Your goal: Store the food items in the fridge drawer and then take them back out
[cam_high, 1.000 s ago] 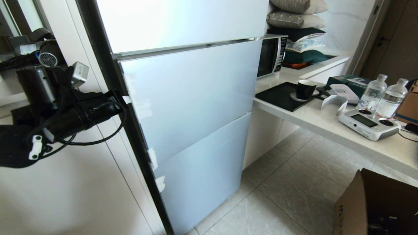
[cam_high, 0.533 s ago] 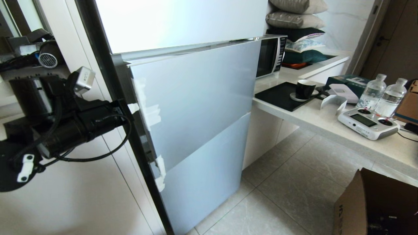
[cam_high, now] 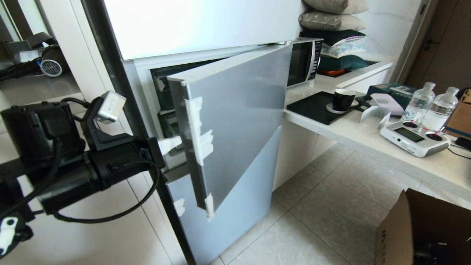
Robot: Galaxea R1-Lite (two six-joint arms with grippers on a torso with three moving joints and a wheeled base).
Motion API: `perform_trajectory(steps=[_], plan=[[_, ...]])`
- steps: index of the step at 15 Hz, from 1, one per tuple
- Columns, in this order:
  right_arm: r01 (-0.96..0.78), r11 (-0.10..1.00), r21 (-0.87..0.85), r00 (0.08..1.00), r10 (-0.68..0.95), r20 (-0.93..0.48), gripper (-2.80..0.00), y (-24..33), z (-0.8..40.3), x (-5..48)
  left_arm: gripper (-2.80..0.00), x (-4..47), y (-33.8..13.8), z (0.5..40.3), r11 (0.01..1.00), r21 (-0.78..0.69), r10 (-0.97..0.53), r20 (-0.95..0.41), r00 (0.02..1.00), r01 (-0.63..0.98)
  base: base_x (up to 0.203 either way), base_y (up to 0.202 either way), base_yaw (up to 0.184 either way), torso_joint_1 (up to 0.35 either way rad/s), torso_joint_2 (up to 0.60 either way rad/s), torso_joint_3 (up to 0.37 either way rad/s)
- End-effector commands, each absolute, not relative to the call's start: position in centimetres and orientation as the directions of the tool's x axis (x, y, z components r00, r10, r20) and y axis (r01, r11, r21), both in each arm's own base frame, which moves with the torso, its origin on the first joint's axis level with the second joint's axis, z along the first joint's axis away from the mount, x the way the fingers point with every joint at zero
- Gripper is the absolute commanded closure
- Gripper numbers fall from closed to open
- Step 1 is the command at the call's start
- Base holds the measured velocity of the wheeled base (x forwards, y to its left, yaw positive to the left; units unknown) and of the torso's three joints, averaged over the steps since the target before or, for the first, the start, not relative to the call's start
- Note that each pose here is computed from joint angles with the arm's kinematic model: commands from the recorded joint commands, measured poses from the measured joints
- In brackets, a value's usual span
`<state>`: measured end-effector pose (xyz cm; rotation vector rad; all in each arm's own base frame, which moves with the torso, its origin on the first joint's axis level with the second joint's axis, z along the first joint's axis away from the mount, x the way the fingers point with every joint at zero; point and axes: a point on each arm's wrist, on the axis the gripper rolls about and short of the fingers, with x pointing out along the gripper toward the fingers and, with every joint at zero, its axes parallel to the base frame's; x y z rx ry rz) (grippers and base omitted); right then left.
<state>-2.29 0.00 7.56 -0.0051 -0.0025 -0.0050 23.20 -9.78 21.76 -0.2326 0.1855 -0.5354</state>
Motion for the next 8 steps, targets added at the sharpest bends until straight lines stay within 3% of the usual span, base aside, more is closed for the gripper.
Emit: perform_trajectory(steps=[1, 5, 8], plan=[[0.005, 1.000, -0.006, 1.000, -0.005, 0.003, 0.00, 0.0, 7.6, -2.3, 0.00, 21.8, -10.2, 22.2, 0.815, -0.261, -0.554, -0.091, 0.827, 0.517, 0.000, 0.000, 0.000, 0.000, 0.00, 0.000], [0.005, 1.000, -0.006, 1.000, -0.005, 0.003, 0.00, 0.0, 7.6, -2.3, 0.00, 20.4, -10.4, 22.8, 0.798, -0.248, -0.578, -0.061, 0.814, 0.549, 0.000, 0.000, 0.000, 0.000, 0.00, 0.000], [0.005, 1.000, -0.006, 1.000, -0.005, 0.003, 0.00, 0.0, 7.6, -2.3, 0.00, 17.4, -8.7, 25.4, 0.850, -0.170, -0.496, 0.058, 0.867, 0.498, 0.000, 0.000, 0.000, 0.000, 0.00, 0.000]])
